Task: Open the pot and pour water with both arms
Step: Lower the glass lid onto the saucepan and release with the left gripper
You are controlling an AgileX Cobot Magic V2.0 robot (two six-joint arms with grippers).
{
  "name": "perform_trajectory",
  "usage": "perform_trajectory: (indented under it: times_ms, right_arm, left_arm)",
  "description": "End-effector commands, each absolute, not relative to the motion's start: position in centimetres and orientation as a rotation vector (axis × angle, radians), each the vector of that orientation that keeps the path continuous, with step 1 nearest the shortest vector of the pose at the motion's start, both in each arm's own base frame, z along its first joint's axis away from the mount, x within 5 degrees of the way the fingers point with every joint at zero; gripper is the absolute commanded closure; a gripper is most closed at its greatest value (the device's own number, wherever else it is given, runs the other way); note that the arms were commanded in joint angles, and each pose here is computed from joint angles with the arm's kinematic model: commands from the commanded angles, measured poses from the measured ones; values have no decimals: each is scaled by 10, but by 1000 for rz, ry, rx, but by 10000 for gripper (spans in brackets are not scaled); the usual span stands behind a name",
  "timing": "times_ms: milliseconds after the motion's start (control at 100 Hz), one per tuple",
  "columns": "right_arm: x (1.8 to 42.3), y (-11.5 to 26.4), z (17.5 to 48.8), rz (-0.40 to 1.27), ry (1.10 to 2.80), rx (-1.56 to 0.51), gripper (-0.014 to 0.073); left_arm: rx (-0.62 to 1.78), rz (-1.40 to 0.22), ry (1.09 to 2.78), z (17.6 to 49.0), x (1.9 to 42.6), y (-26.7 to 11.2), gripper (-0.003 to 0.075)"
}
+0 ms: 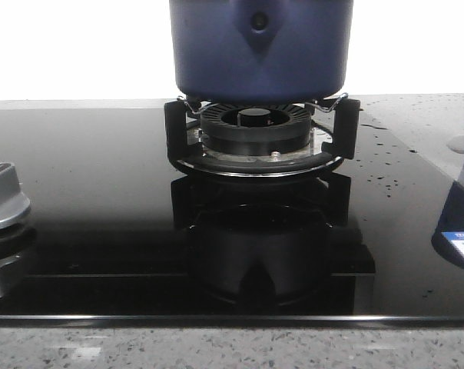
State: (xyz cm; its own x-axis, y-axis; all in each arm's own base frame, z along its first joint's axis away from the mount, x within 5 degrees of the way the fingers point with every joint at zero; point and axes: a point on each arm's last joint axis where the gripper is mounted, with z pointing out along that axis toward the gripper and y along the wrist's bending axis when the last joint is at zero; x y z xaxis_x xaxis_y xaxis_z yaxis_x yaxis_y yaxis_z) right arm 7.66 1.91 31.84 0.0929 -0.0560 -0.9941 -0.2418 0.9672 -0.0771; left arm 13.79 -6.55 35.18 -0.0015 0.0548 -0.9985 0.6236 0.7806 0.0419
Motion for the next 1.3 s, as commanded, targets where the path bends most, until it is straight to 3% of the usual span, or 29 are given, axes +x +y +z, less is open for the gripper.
perform_trajectory:
  times_ms: [0,300,1090,1290]
  right_arm:
    - [67,22,326,210,1414,-289,666]
    - [55,23,327,284,1346,-344,666]
    - [55,24,327,286,1342,-345,666]
    - [55,24,327,286,1342,-345,666]
  left_arm:
    - [455,-499,1513,344,122,-58,741]
    - [360,-493,1491,303,83,-48,740]
    - [364,-501,1476,303,80,-48,741]
    - [435,-350,1511,297,83,-44,741]
